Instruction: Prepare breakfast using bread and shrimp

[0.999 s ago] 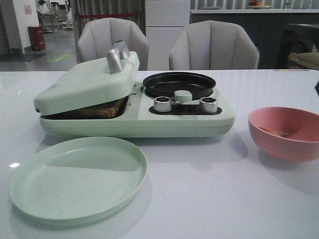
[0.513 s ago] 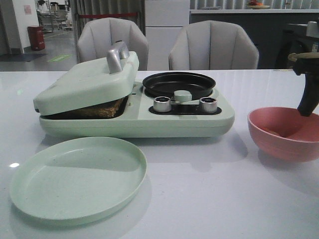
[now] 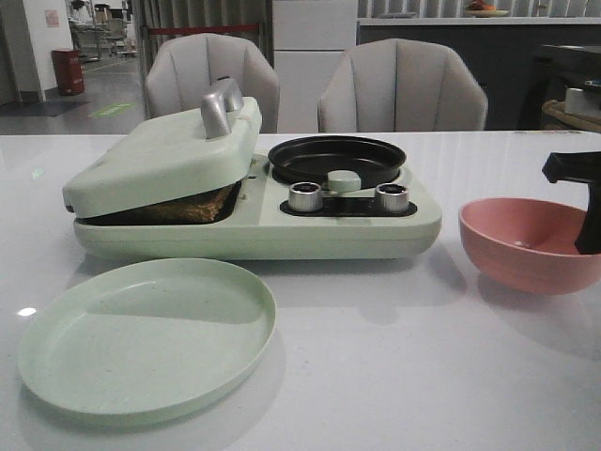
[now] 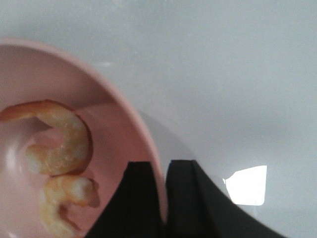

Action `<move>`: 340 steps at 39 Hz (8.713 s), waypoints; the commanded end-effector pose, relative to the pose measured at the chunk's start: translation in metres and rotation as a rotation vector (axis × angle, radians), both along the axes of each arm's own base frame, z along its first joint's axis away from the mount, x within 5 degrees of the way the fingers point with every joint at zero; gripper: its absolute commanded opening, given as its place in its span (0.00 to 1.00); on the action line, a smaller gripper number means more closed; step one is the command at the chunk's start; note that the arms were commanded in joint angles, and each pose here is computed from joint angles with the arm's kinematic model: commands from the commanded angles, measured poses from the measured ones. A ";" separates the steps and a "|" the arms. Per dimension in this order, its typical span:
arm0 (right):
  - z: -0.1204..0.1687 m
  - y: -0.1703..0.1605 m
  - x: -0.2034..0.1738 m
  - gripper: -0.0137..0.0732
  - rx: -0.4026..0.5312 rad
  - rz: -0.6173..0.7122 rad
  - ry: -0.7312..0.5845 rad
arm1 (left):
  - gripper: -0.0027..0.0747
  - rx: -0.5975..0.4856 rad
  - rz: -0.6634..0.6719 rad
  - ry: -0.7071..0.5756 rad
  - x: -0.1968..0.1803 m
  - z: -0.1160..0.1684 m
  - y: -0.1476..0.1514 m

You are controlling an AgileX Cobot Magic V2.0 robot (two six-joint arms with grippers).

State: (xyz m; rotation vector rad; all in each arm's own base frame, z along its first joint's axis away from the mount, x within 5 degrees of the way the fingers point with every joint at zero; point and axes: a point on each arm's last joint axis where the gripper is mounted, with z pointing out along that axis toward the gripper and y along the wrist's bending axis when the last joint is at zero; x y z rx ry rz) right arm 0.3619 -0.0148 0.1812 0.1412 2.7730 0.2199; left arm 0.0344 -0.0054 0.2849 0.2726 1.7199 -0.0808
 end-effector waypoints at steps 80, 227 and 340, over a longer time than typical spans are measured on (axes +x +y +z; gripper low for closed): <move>0.071 0.143 0.082 0.32 -0.352 0.182 -1.712 | 0.18 -0.041 -0.015 -0.081 0.000 0.014 -0.001; 0.191 0.054 -0.099 0.72 -0.102 0.189 -0.835 | 0.18 -0.041 -0.015 -0.081 0.000 0.014 -0.001; 0.123 0.045 -0.279 0.33 0.005 0.278 -1.143 | 0.18 -0.188 0.184 -0.295 0.024 -0.031 0.004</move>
